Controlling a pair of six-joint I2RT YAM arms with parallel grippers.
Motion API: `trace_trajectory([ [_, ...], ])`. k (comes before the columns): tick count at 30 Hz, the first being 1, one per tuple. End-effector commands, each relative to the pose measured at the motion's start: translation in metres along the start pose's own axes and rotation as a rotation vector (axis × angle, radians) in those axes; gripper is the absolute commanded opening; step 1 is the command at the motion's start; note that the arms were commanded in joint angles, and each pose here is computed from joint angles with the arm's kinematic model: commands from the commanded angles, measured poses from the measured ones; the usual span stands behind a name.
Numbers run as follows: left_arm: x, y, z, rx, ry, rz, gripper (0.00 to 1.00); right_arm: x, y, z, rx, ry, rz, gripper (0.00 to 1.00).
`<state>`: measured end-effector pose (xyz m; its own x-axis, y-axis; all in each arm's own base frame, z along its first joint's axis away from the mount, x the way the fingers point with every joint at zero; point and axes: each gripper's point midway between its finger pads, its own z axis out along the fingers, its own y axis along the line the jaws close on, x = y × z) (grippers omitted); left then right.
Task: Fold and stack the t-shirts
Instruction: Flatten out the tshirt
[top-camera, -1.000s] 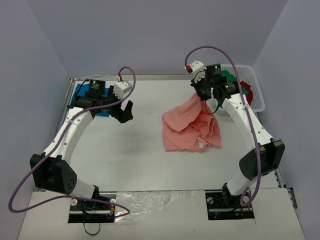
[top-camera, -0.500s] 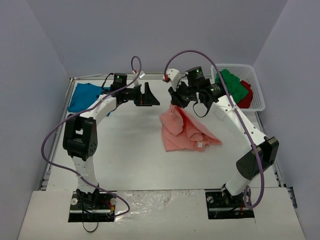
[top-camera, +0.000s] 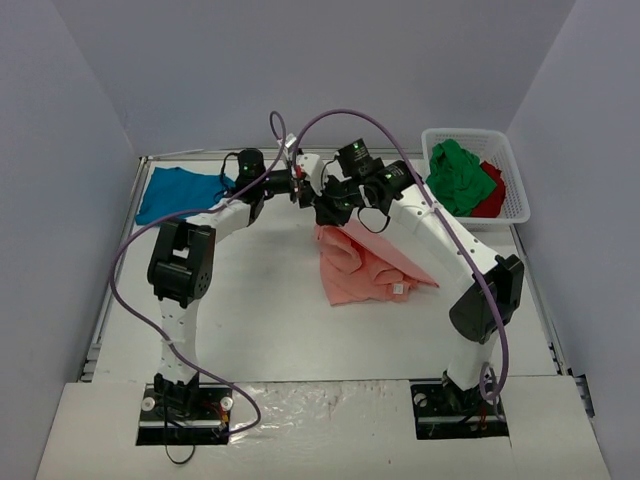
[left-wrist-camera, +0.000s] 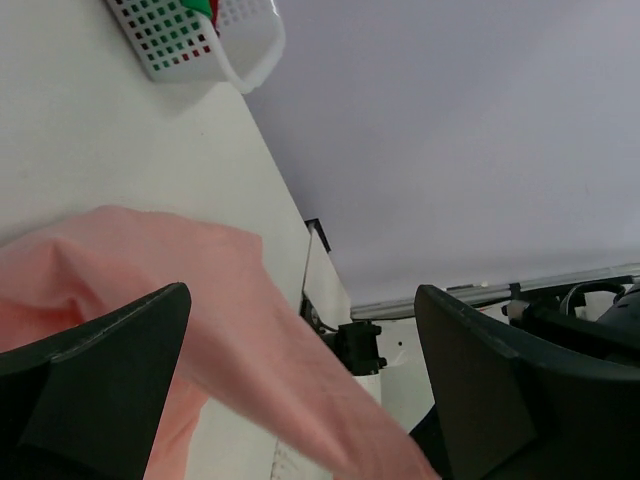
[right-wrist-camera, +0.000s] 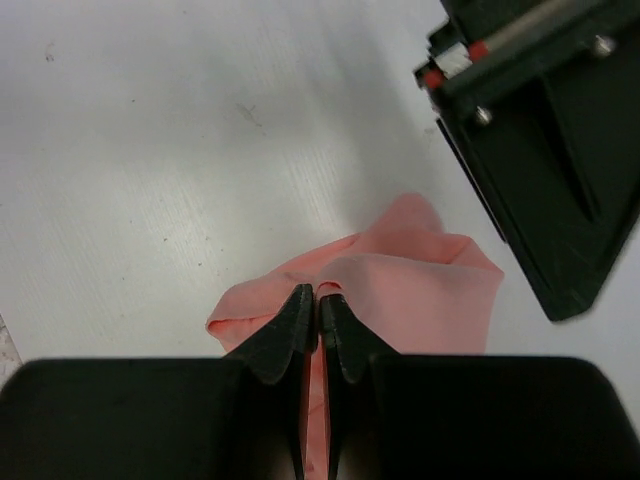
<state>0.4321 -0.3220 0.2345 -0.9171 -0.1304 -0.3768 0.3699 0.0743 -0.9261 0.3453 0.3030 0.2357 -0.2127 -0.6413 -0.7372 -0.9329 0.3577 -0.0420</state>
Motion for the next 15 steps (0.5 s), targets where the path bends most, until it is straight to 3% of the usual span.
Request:
trace_trajectory([
  [1,0.011,-0.058,0.015,0.155,0.060,0.089,0.94,-0.013,0.014,-0.003,-0.024,0.008,-0.057,0.00],
  [4,0.029,-0.067,0.024,0.176,0.124,0.111,0.98,-0.007,0.015,0.001,-0.015,0.035,-0.066,0.00],
  [7,0.043,-0.061,0.028,0.169,0.187,0.068,0.80,-0.002,0.013,-0.003,0.008,0.053,-0.075,0.00],
  [15,0.061,-0.050,0.004,0.156,0.287,-0.059,0.68,0.013,0.009,-0.021,0.087,0.092,-0.106,0.00],
])
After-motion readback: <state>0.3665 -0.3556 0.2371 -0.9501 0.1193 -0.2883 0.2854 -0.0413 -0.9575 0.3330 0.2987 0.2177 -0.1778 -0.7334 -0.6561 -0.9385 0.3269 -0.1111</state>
